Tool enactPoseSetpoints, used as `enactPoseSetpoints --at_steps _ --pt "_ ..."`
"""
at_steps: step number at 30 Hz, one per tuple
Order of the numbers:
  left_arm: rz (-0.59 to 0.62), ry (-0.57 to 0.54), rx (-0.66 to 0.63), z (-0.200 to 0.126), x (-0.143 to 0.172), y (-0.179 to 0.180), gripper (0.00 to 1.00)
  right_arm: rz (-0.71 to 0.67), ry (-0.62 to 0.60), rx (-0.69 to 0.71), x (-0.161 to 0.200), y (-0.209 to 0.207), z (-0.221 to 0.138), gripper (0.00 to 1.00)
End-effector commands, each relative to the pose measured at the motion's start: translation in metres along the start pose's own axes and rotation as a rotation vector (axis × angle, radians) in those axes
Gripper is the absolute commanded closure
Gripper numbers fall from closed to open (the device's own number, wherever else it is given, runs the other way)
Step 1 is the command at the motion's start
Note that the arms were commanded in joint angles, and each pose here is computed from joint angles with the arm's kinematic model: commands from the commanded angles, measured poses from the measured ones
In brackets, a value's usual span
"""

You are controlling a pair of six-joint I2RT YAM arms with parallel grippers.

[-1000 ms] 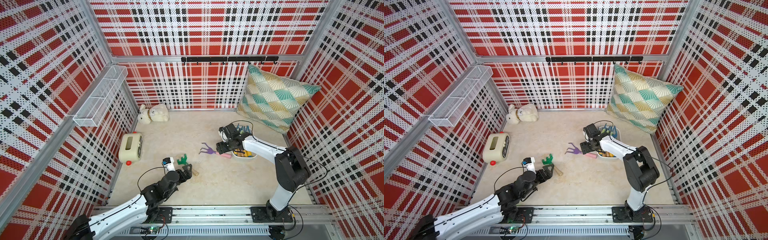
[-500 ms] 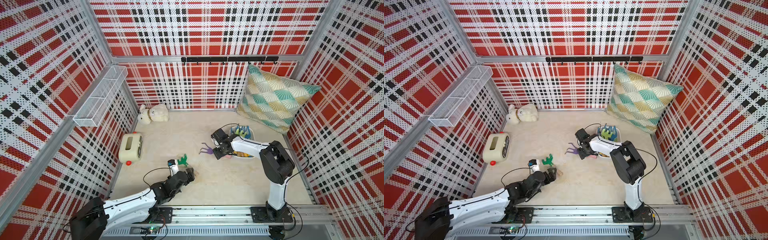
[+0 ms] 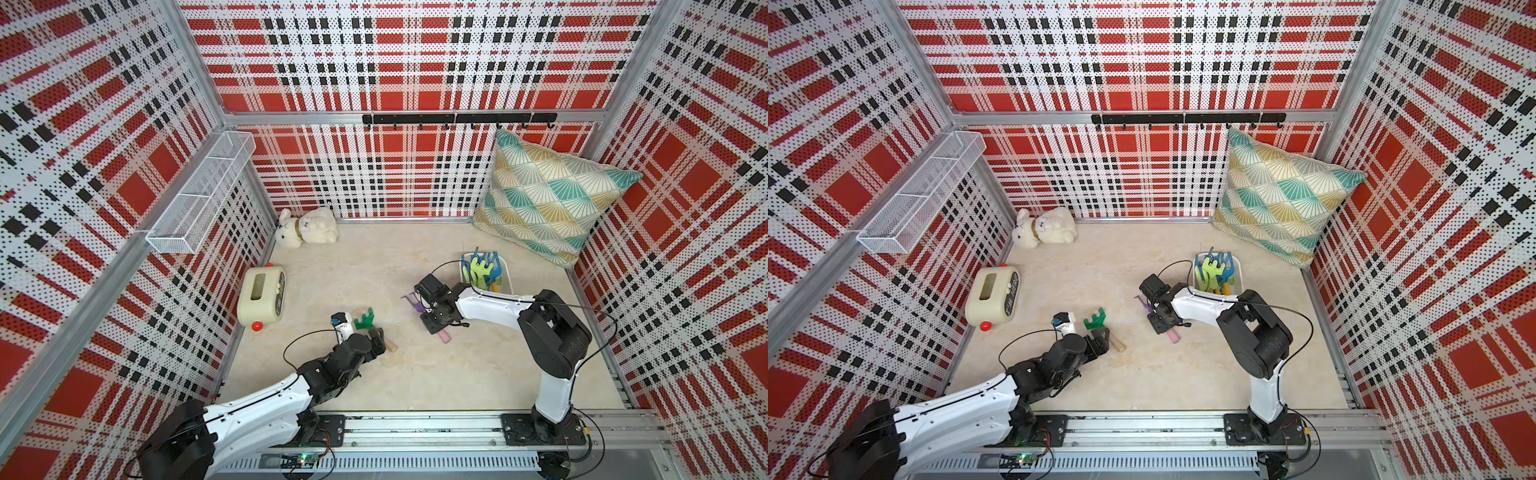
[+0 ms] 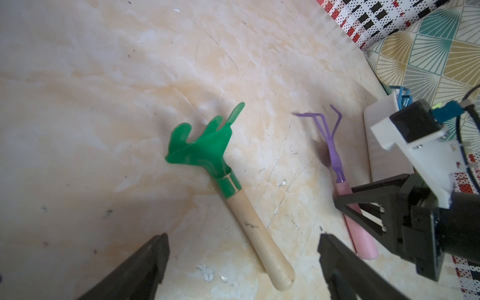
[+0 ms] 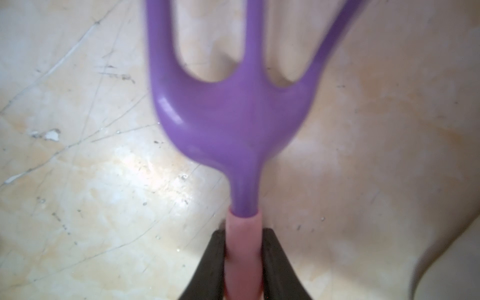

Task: Put the rake into the storage box
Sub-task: Pick up the rake at the center of the board.

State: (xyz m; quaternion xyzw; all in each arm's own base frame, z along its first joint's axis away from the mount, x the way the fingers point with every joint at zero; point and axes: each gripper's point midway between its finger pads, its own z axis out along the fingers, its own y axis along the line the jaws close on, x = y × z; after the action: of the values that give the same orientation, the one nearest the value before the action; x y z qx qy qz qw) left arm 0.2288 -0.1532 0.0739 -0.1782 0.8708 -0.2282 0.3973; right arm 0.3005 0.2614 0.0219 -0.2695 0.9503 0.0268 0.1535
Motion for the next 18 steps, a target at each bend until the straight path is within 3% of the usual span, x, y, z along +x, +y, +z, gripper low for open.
enactPoseSetpoints --at_steps 1,7,13,18 --pt "0.015 -0.001 0.009 -0.002 -0.006 -0.008 0.05 0.039 -0.025 0.020 0.002 -0.003 -0.007 0.88" --pt "0.029 0.011 -0.003 0.000 -0.002 -0.008 0.07 0.100 -0.144 0.047 -0.014 -0.014 -0.035 1.00" --pt "0.039 0.003 -0.004 -0.001 -0.003 -0.009 0.05 0.216 -0.299 0.047 -0.031 -0.043 -0.080 1.00" --pt "0.049 0.001 -0.003 0.000 -0.005 -0.015 0.05 0.364 -0.432 0.075 -0.031 -0.098 -0.120 1.00"
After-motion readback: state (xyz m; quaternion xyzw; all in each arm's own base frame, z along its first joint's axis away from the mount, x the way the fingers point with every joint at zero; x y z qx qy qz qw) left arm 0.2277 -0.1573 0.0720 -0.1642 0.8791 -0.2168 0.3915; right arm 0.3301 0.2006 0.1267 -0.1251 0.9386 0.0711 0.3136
